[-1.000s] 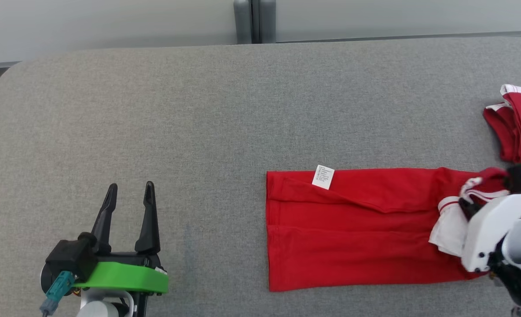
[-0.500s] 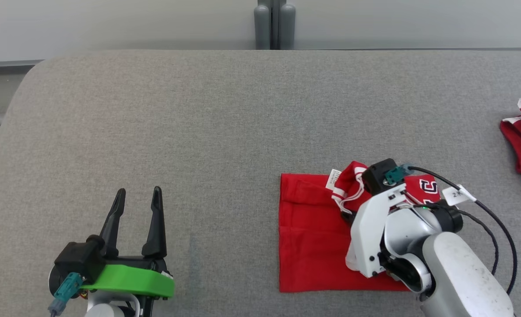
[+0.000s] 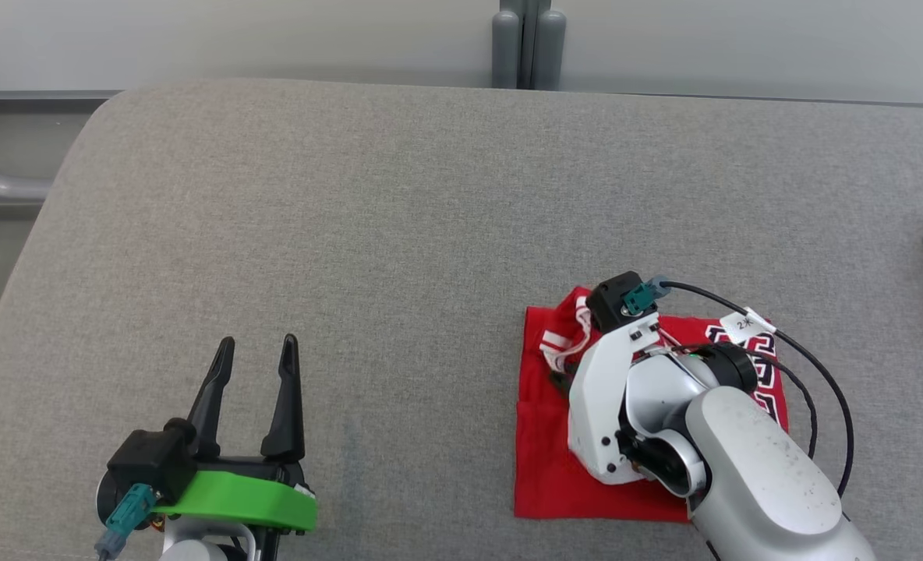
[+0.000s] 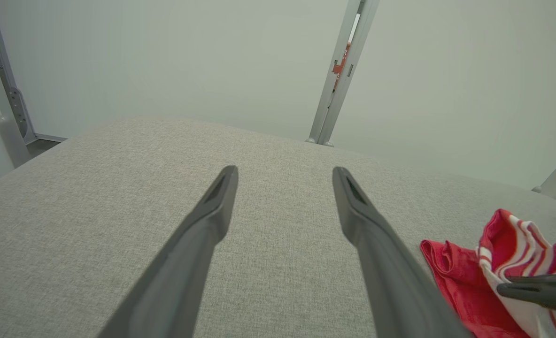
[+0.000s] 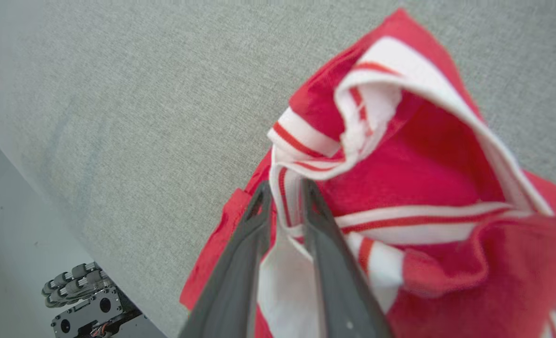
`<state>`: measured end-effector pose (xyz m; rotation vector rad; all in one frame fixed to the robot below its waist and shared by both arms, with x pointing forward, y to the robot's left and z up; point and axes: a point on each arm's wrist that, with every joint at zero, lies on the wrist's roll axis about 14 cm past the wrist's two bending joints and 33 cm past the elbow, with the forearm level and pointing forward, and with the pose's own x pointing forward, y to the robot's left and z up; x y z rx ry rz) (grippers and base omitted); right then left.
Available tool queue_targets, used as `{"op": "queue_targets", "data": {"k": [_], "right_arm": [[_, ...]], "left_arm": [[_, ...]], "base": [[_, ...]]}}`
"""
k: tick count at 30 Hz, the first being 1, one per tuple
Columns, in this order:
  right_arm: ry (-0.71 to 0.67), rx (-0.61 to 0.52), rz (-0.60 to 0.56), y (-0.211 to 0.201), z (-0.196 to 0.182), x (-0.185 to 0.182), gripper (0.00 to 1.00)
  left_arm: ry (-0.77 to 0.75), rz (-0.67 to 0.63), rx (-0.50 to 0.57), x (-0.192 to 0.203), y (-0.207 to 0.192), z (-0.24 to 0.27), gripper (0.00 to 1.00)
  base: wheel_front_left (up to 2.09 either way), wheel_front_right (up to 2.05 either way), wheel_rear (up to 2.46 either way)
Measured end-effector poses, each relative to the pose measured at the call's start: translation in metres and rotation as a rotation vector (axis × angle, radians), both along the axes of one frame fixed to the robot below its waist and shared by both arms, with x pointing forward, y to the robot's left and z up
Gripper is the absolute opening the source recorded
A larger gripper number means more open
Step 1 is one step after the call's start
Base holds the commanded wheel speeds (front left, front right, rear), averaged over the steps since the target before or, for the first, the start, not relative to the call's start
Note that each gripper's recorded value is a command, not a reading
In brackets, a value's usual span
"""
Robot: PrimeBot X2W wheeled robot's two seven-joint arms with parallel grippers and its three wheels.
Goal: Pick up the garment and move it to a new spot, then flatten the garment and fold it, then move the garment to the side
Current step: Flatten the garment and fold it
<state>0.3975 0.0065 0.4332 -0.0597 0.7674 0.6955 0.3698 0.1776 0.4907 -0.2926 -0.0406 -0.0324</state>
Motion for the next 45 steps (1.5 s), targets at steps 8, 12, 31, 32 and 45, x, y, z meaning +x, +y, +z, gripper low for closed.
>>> {"op": "queue_targets", "data": {"k": [8,12,31,32,45], "right_arm": [[-0.167,0.236,-0.023,0.021,0.062,0.02,1.0],[-0.335,0.296,-0.124,-0.015,0.101,0.045,1.0],[-0.456,0.03,-0.435,-0.16,0.029,0.014,0.0],[-0.448,0.029,-0.422,-0.156,0.025,0.012,0.0],[-0.247,0.096,-0.071,-0.029,-0.026,-0.035,0.0]], "left_arm": [[-0.012,-0.001,-0.001,0.002,0.0,0.004,1.0],[-0.019,-0.018,-0.003,0.004,-0.006,0.006,1.0],[-0.03,-0.095,-0.013,0.015,-0.031,0.008,1.0],[-0.029,-0.095,-0.013,0.015,-0.031,0.008,1.0],[-0.011,-0.097,0.0,0.018,-0.031,0.001,1.0]], "base": [[0.0,0.0,0.0],[0.0,0.0,0.0],[0.0,0.0,0.0],[0.0,0.0,0.0],[0.0,0.0,0.0]]}}
